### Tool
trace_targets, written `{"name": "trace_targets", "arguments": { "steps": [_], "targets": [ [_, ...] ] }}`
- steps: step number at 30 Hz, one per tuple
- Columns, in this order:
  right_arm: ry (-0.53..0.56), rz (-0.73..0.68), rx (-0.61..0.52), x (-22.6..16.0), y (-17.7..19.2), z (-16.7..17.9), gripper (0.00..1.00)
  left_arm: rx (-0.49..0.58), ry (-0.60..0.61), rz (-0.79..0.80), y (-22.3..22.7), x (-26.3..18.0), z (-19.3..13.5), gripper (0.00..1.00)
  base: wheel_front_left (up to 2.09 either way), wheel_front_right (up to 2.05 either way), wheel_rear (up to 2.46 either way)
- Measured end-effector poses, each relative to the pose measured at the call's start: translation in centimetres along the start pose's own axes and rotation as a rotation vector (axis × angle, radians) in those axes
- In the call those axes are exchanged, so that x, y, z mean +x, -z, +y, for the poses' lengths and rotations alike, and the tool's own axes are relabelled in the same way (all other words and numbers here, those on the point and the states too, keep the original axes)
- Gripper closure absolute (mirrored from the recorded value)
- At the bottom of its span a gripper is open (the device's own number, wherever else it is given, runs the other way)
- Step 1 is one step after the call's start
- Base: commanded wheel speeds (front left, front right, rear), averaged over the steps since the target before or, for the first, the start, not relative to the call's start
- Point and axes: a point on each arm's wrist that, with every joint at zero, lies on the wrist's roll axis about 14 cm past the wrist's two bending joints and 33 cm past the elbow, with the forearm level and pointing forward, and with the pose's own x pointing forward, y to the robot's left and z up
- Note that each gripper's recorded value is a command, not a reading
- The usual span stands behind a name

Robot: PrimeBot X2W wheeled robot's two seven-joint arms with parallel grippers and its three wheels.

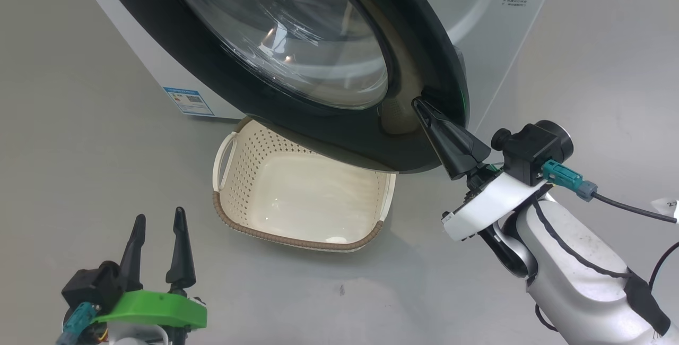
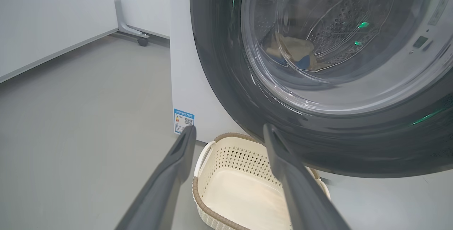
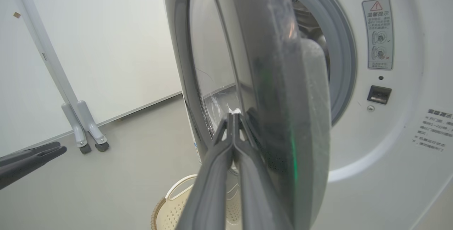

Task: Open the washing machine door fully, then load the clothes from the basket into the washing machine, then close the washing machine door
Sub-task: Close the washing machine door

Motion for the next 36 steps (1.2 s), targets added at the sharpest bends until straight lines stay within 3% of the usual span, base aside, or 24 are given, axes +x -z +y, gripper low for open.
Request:
{"name": "trace_targets", "arguments": {
  "steps": [16,36],
  "targets": [
    [0.021,-0.006,0.005,0.4,0.2,-1.9,1.0,-0.02,0.017,0.011,0.6,1.7,-0.6,0.0,0.0,0.0,0.0],
    [0.124,-0.036,-0.032,2.2,0.8,-9.9,1.0,-0.079,0.088,-0.002,0.7,5.3,-2.8,0.0,0.0,0.0,0.0]
  ]
}}
